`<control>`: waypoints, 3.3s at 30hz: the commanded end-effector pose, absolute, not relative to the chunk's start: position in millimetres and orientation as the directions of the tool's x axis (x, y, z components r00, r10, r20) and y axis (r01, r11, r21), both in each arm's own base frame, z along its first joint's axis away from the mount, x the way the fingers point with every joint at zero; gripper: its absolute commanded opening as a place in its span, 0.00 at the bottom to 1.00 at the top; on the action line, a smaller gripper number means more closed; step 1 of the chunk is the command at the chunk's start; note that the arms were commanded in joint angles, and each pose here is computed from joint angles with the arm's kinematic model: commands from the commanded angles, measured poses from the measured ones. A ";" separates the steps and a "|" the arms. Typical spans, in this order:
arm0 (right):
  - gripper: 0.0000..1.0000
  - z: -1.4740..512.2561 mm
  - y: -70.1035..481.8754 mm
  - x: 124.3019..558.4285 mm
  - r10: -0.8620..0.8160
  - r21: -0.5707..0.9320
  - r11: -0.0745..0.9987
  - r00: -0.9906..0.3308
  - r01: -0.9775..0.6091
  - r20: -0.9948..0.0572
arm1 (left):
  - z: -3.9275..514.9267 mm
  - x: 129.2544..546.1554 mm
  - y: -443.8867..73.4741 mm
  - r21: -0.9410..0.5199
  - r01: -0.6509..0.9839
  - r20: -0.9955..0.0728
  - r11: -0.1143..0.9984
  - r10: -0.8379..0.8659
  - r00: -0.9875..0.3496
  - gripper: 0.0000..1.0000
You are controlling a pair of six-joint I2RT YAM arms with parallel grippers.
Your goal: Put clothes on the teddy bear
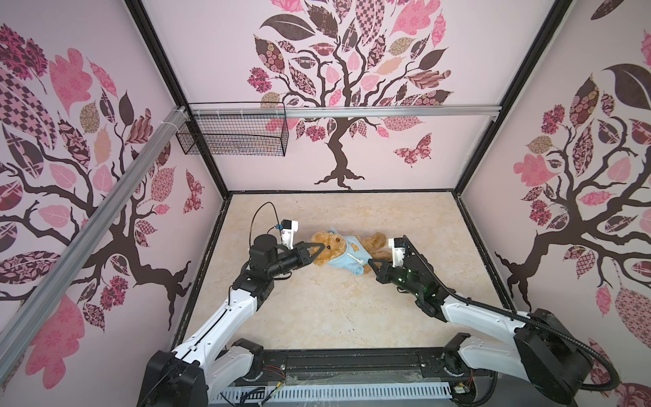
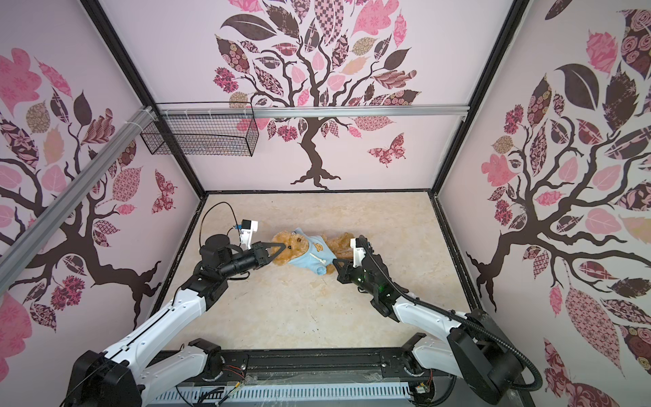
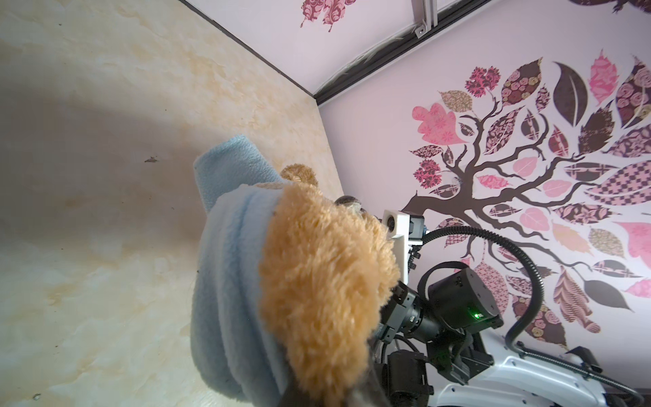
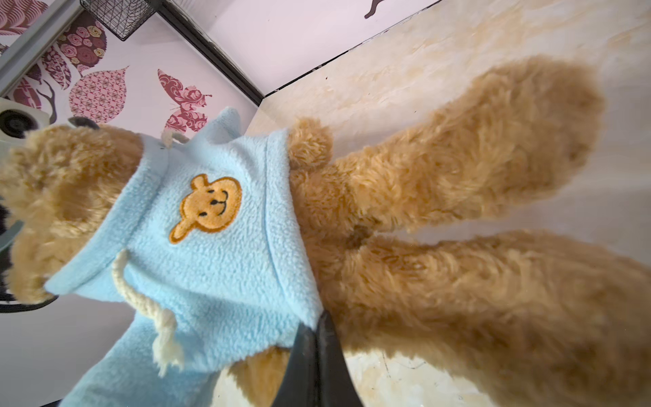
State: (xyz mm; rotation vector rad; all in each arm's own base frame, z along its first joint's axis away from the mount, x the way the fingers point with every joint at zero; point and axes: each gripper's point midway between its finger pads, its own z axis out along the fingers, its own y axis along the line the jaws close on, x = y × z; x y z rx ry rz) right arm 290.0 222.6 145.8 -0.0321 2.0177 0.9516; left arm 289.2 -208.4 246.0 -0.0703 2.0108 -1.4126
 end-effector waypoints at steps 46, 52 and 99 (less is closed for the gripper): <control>0.65 346.8 255.3 232.1 0.088 0.234 0.400 -0.217 -0.886 -0.972 | 307.1 234.5 -207.2 0.649 0.686 -0.734 0.330 0.510 0.448 0.00; 0.65 340.1 275.1 226.4 0.043 0.187 0.299 -0.182 -0.936 -0.982 | 269.7 224.6 -209.9 0.779 0.604 -0.568 0.171 0.602 0.562 0.00; 0.58 278.1 256.9 324.0 0.105 0.441 0.611 -0.484 -0.658 -0.869 | 259.0 204.1 -229.5 0.554 0.750 -0.783 0.362 0.531 0.323 0.00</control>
